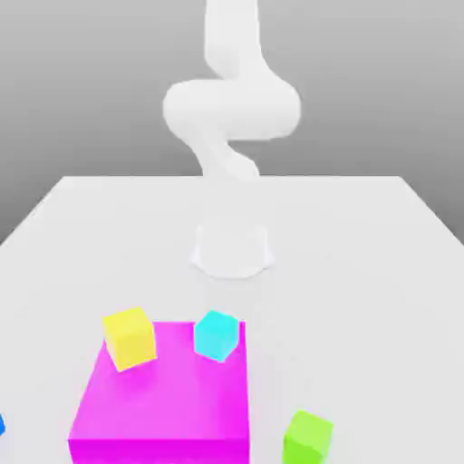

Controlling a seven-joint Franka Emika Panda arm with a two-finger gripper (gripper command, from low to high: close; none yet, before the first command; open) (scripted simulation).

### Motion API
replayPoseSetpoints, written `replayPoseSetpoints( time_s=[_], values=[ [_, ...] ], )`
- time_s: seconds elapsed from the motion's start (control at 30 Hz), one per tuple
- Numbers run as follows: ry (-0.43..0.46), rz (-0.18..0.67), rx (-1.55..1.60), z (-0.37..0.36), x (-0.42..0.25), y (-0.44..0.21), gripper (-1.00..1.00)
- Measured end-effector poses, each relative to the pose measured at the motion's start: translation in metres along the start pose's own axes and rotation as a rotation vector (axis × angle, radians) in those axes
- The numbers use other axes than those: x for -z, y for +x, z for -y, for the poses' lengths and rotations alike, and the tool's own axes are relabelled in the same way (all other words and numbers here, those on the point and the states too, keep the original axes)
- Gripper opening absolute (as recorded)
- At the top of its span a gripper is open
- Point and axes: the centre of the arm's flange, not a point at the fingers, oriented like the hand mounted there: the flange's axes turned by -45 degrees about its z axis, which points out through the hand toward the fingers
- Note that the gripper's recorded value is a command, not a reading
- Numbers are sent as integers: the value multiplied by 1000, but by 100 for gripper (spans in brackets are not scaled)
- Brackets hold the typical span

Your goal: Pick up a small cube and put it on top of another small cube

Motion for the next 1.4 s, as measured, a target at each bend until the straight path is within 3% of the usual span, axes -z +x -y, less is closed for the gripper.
replayPoseSetpoints(
  time_s=[0.33,0.67,1.0,1.2,1.23,1.4],
  values=[
    [-295,203,-453,-80,-172,-2,0],
    [-518,352,-948,-207,-314,-73,0],
    [-640,472,-1461,-299,-415,-186,0],
    [-666,505,-1672,-329,-469,-257,0],
    [-667,506,-1675,-330,-481,-268,-100],
    [-666,503,-1675,-330,-481,-268,-100]
  ],
)
